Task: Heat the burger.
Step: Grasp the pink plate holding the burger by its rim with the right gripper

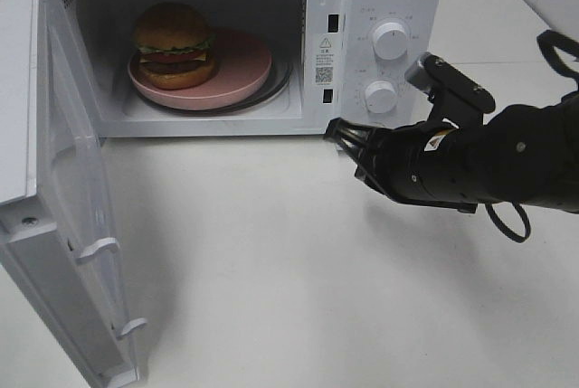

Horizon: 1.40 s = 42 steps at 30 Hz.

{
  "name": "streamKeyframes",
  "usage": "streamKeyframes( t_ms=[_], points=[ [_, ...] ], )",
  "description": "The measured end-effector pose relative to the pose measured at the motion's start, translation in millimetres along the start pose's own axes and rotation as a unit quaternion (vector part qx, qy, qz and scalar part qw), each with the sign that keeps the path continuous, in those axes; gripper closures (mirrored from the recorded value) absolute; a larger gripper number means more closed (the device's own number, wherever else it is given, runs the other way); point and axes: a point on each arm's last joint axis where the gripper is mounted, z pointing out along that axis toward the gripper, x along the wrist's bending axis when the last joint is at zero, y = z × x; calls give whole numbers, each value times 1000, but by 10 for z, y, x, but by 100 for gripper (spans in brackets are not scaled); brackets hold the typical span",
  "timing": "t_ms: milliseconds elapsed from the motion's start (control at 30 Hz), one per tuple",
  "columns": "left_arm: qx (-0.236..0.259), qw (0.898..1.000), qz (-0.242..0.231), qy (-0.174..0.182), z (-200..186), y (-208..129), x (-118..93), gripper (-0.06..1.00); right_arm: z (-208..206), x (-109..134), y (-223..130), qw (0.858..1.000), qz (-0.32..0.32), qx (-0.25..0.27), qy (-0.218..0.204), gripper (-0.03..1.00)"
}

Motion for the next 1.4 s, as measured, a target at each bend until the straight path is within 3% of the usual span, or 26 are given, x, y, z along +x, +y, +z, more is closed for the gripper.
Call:
streamKeyframes(
  t_ms=[200, 300, 367, 433, 467, 500, 567, 600, 633, 667, 700, 733, 767, 833, 867, 933, 967, 1000, 1033, 1067, 1100, 1133, 1200, 1233, 1300, 1400],
  points=[
    [0, 1000, 0, 0, 0, 0, 0, -4, -138, 128, -52, 979, -176, 107, 14, 94],
    [0, 1000, 0, 0, 0, 0, 0, -4, -149, 151, -54, 973, -198, 121, 18, 94],
    [0, 1000, 0, 0, 0, 0, 0, -4, -188, 231, -46, 944, -280, 169, 31, 94],
    [0, 1000, 0, 0, 0, 0, 0, -4, -200, 250, -40, 934, -306, 182, 33, 94],
    [0, 1000, 0, 0, 0, 0, 0, -4, -223, 274, -22, 910, -361, 204, 35, 94],
    [0, 1000, 0, 0, 0, 0, 0, -4, -223, 274, -22, 910, -361, 204, 35, 94],
    [0, 1000, 0, 0, 0, 0, 0, -4, -256, 299, 32, 860, -457, 226, 34, 94],
    [0, 1000, 0, 0, 0, 0, 0, -4, -256, 299, 32, 860, -457, 226, 34, 94],
    [0, 1000, 0, 0, 0, 0, 0, -4, -278, 290, 59, 819, -519, 242, 32, 94],
    [0, 1000, 0, 0, 0, 0, 0, -4, -286, 286, 75, 796, -551, 246, 32, 94],
    [0, 1000, 0, 0, 0, 0, 0, -4, -286, 286, 75, 796, -551, 246, 32, 94],
    [0, 1000, 0, 0, 0, 0, 0, -4, -295, 276, 102, 752, -609, 250, 35, 94],
    [0, 1000, 0, 0, 0, 0, 0, -4, -295, 276, 102, 752, -609, 250, 35, 94],
    [0, 1000, 0, 0, 0, 0, 0, -4, -301, 279, 138, 694, -675, 247, 43, 93],
    [0, 1000, 0, 0, 0, 0, 0, -4, -301, 279, 138, 694, -675, 247, 43, 93],
    [0, 1000, 0, 0, 0, 0, 0, -4, -299, 271, 152, 634, -733, 242, 55, 92],
    [0, 1000, 0, 0, 0, 0, 0, -4, -299, 271, 152, 634, -733, 242, 55, 92],
    [0, 1000, 0, 0, 0, 0, 0, -4, -297, 265, 160, 589, -770, 238, 64, 92],
    [0, 1000, 0, 0, 0, 0, 0, -4, -296, 266, 165, 571, -783, 236, 68, 91],
    [0, 1000, 0, 0, 0, 0, 0, -4, -296, 266, 165, 571, -783, 236, 68, 91],
    [0, 1000, 0, 0, 0, 0, 0, -4, -296, 263, 169, 532, -811, 232, 77, 90],
    [0, 1000, 0, 0, 0, 0, 0, -4, -296, 263, 169, 532, -811, 232, 77, 90],
    [0, 1000, 0, 0, 0, 0, 0, -4, -296, 262, 169, 489, -837, 228, 88, 88],
    [0, 1000, 0, 0, 0, 0, 0, -4, -296, 262, 169, 489, -837, 228, 88, 88],
    [0, 1000, 0, 0, 0, 0, 0, -4, -297, 274, 183, 447, -861, 222, 98, 85],
    [0, 1000, 0, 0, 0, 0, 0, -4, -299, 303, 214, 427, -873, 214, 100, 82]
  ],
)
